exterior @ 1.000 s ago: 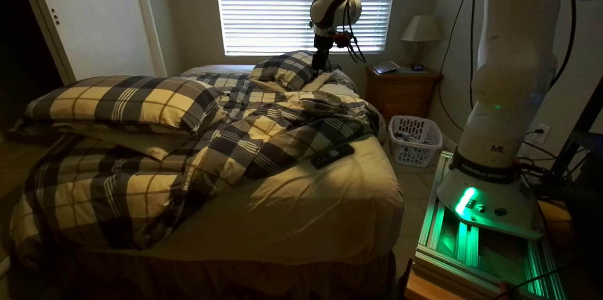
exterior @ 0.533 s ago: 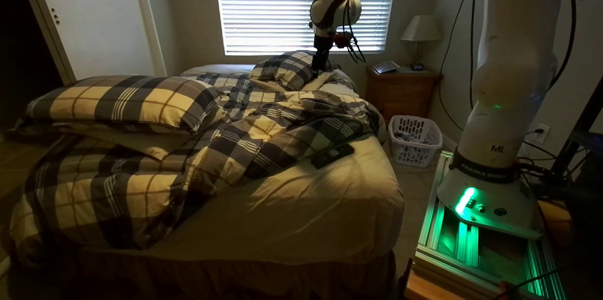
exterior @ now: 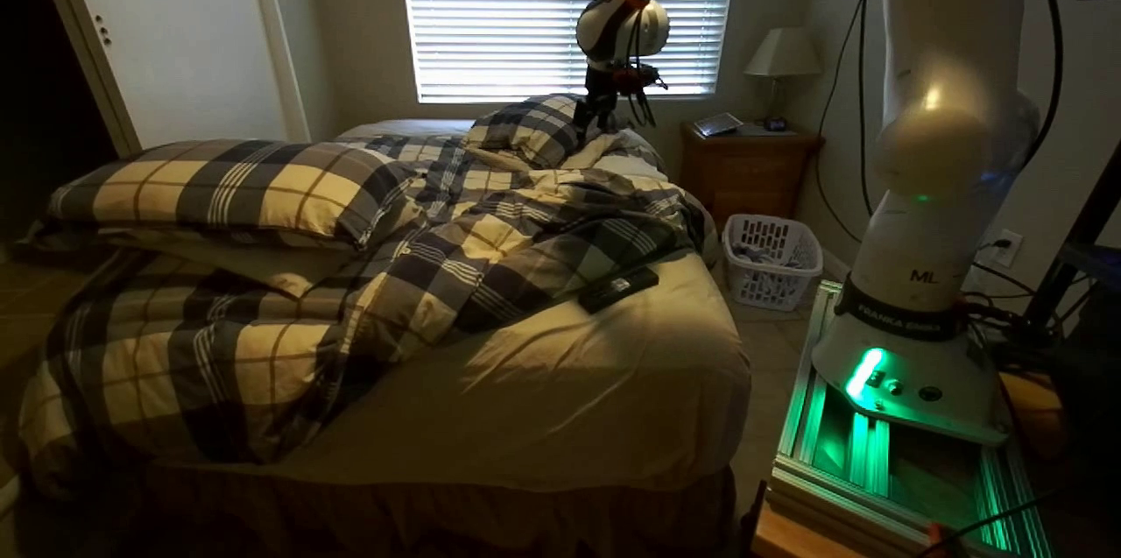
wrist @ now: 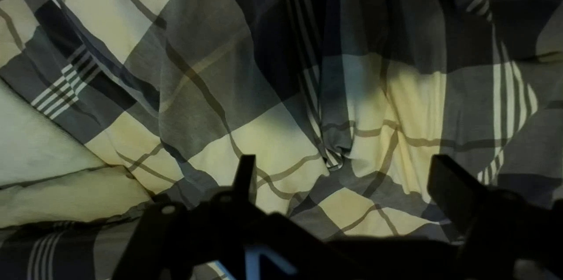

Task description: Fix the bed cover

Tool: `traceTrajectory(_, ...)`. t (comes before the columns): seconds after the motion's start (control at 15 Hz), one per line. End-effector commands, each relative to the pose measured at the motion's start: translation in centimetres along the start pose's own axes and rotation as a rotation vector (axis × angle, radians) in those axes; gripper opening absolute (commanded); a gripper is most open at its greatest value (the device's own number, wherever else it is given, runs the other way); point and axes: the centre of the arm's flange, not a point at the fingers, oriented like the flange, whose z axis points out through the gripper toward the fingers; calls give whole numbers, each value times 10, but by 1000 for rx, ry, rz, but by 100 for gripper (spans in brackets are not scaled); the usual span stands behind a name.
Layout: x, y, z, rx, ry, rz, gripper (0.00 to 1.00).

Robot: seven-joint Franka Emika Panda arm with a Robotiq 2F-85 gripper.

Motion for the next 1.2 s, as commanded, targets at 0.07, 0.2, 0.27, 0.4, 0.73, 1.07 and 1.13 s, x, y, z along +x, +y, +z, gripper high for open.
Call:
traceTrajectory(0.07,43,30,32,40,56,150,100)
traceTrajectory(0.2,54,39,46,36,66,180,100)
traceTrajectory(0.27,59,43,55,31,54,183,100)
traceTrajectory(0.4,66,48,71,15,54,175,100)
traceTrajectory(0.73,81,46,116,16,39,153,100)
traceTrajectory(1.07,91,44,156,28,48,142,100)
traceTrajectory(1.13,93,45,162,35,49,151,100)
